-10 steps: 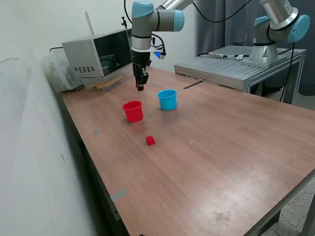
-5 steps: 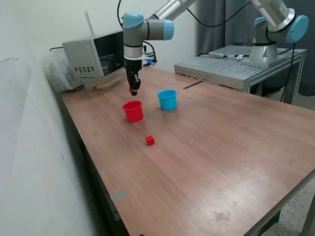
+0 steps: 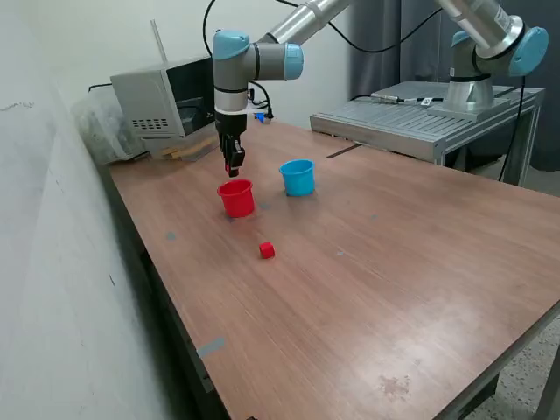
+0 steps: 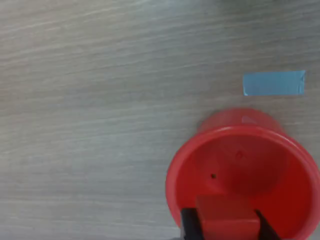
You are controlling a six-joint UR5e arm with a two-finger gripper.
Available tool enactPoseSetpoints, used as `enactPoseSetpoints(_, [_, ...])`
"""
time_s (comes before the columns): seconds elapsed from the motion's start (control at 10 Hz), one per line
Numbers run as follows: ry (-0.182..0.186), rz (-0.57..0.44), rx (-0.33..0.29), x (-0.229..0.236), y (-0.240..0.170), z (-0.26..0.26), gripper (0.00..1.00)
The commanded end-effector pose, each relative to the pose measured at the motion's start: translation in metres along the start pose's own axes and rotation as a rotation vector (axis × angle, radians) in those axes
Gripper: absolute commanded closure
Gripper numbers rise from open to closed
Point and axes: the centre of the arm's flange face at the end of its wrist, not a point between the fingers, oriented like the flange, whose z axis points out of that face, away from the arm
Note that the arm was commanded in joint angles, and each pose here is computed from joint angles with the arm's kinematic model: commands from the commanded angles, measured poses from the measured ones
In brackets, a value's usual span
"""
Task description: Place red objects in the red bin, and blue objects in the blue bin.
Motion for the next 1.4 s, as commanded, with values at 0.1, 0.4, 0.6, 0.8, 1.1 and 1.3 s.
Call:
enactPoseSetpoints(0.1, [0.003,-0.005,-0.005,0.010,0.003,0.002,0.00])
enactPoseSetpoints(0.4, [0.008,-0.029,-0.008,0.029,0.001,-0.002,0.00])
enactPoseSetpoints(0.6, [0.015,-0.063,-0.010,0.057,-0.003,-0.007,0.00])
enactPoseSetpoints(0.8, [0.026,-0.128,-0.008,0.105,-0.014,-0.014,0.00])
enactPoseSetpoints(1.1, [0.121,-0.172,-0.021,0.198,-0.038,-0.038,0.00])
enactPoseSetpoints(1.3, [0.257,-0.140,0.118,0.235,-0.054,-0.045,0.00])
